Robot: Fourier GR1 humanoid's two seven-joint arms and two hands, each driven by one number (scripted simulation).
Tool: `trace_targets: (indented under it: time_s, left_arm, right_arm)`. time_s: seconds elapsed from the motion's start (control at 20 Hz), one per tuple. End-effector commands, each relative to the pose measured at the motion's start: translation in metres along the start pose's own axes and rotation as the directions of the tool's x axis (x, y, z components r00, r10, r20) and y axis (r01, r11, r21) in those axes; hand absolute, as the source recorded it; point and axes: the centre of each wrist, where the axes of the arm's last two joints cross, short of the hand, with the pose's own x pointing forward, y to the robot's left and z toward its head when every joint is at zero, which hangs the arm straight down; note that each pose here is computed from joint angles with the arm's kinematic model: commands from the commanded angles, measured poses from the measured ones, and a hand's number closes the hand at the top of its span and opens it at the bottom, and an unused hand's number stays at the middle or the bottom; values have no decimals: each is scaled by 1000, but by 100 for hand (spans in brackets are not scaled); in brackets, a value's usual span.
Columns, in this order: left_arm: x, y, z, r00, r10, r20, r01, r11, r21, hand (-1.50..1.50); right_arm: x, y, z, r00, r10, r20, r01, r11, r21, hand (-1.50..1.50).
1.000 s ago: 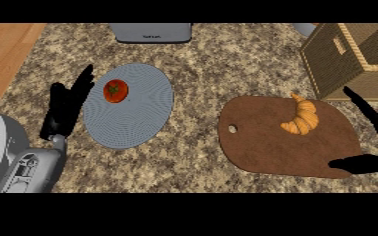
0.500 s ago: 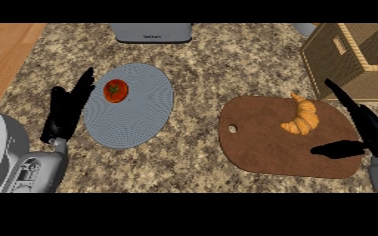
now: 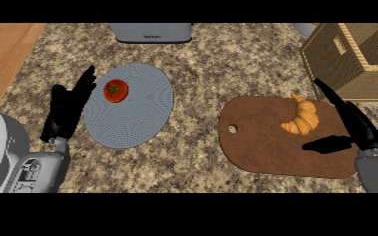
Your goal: Pick the croissant from the cutting board and place it in the basket
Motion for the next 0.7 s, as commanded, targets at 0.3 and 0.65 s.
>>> trace_targets:
  time_s: [0.3,0.65]
  left_arm:
    - [-12,3,-8,1000,-5,5,5,1000,13,0]
    - [4,-8,8,1000,-2,-22,2,1000,-8,0]
  right_arm:
    - [-8,21,-5,1000,-11,-18,11,1000,23,-150]
    - [2,32,-12,1000,-15,-18,15,999,29,-150]
